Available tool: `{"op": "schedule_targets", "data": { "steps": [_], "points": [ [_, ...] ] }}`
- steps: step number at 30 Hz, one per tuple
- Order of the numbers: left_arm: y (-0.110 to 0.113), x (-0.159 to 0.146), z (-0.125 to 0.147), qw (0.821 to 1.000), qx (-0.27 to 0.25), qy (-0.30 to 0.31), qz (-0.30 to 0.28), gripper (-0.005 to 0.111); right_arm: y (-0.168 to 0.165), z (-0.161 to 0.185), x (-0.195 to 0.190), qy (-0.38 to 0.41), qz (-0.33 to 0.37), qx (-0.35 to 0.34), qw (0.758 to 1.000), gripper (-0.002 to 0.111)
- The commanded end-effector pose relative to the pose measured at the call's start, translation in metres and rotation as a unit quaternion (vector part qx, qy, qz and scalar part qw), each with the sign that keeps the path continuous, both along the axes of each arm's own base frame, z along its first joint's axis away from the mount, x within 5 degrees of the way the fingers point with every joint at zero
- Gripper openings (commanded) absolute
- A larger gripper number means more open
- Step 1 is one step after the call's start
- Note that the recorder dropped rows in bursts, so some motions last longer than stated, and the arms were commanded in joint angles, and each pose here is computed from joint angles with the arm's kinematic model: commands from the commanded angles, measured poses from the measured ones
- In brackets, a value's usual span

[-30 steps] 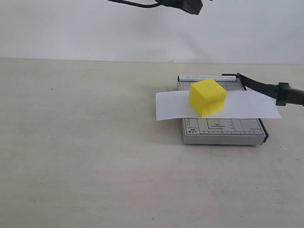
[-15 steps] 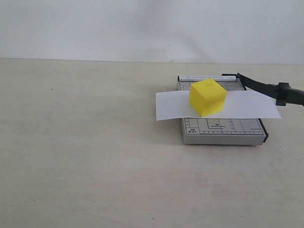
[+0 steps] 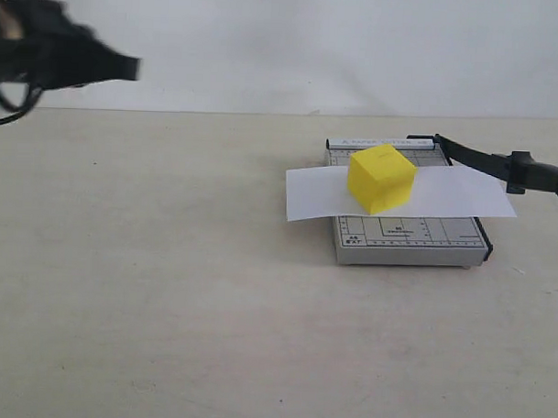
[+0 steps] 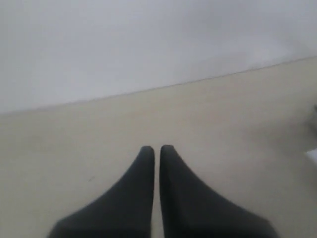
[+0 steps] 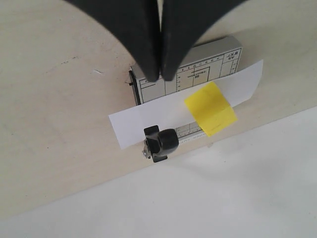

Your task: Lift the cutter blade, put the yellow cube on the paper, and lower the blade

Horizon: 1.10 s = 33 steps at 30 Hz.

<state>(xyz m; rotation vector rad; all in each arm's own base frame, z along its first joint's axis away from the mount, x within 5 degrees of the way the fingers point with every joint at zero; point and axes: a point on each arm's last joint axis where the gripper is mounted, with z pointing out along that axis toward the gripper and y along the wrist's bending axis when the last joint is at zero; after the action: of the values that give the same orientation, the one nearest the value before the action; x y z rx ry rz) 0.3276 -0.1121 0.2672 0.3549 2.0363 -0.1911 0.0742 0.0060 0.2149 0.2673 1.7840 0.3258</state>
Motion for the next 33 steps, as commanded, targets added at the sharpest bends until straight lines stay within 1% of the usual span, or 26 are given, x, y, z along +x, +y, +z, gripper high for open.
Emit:
{"op": "schedule_targets", "data": {
  "steps": [1, 2, 3, 5, 7, 8, 10, 12, 15, 17, 19, 22, 25, 28, 31, 33],
  "points": [
    [0.099, -0.012, -0.005, 0.986, -0.042, -0.005, 0.159, 0.004, 0.000, -0.001, 0.000, -0.002, 0.001, -0.006, 1.000, 0.000],
    [0.114, -0.017, -0.004, 0.983, -0.036, -0.009, 0.179, 0.004, 0.000, -0.001, 0.000, -0.002, 0.001, -0.006, 1.000, 0.000],
    [0.134, -0.025, 0.001, 0.978, -0.026, -0.018, 0.205, 0.004, 0.000, -0.001, 0.000, -0.002, 0.001, -0.006, 1.000, 0.000],
    [0.157, -0.040, 0.009, 0.972, -0.001, -0.030, 0.234, 0.004, 0.000, -0.001, 0.000, -0.002, 0.001, -0.006, 1.000, 0.000],
    [0.171, -0.060, 0.021, 0.966, 0.037, -0.043, 0.251, 0.004, 0.000, -0.001, 0.000, -0.002, 0.001, -0.006, 1.000, 0.000],
    [0.175, -0.071, 0.028, 0.964, 0.055, -0.055, 0.254, 0.004, 0.000, -0.001, 0.000, -0.002, 0.001, -0.006, 1.000, 0.000],
    [0.175, -0.095, 0.043, 0.959, 0.083, -0.080, 0.259, 0.004, 0.000, -0.001, 0.000, -0.002, 0.001, -0.006, 1.000, 0.000],
    [0.169, -0.120, 0.058, 0.954, 0.085, -0.117, 0.263, 0.004, 0.000, -0.001, 0.000, -0.002, 0.001, -0.006, 1.000, 0.000],
    [0.158, -0.161, 0.076, 0.942, 0.042, -0.184, 0.278, 0.004, 0.000, -0.001, 0.000, -0.002, 0.001, -0.006, 1.000, 0.000],
    [0.151, -0.190, 0.084, 0.932, 0.028, -0.224, 0.283, 0.004, 0.000, -0.001, 0.000, -0.002, 0.001, -0.006, 1.000, 0.000],
    [0.144, -0.221, 0.088, 0.921, 0.028, -0.259, 0.288, 0.004, 0.000, -0.001, 0.000, -0.002, 0.001, -0.006, 1.000, 0.000],
    [0.137, -0.261, 0.079, 0.911, 0.028, -0.273, 0.308, 0.004, 0.000, -0.001, 0.000, -0.002, 0.001, -0.006, 1.000, 0.000],
    [0.135, -0.283, 0.059, 0.910, 0.027, -0.252, 0.329, 0.004, 0.000, -0.001, 0.000, -0.003, 0.001, -0.006, 1.000, 0.000],
    [0.136, -0.291, 0.033, 0.914, 0.030, -0.208, 0.347, 0.004, 0.000, -0.001, 0.000, -0.003, 0.001, -0.006, 1.000, 0.000],
    [0.138, -0.289, 0.001, 0.921, 0.028, -0.154, 0.356, 0.004, 0.000, -0.001, 0.000, -0.003, 0.001, -0.006, 1.000, 0.000],
    [0.137, -0.283, -0.014, 0.925, 0.019, -0.149, 0.348, 0.004, 0.000, -0.001, 0.000, -0.003, 0.001, -0.006, 1.000, 0.000]
  ]
}}
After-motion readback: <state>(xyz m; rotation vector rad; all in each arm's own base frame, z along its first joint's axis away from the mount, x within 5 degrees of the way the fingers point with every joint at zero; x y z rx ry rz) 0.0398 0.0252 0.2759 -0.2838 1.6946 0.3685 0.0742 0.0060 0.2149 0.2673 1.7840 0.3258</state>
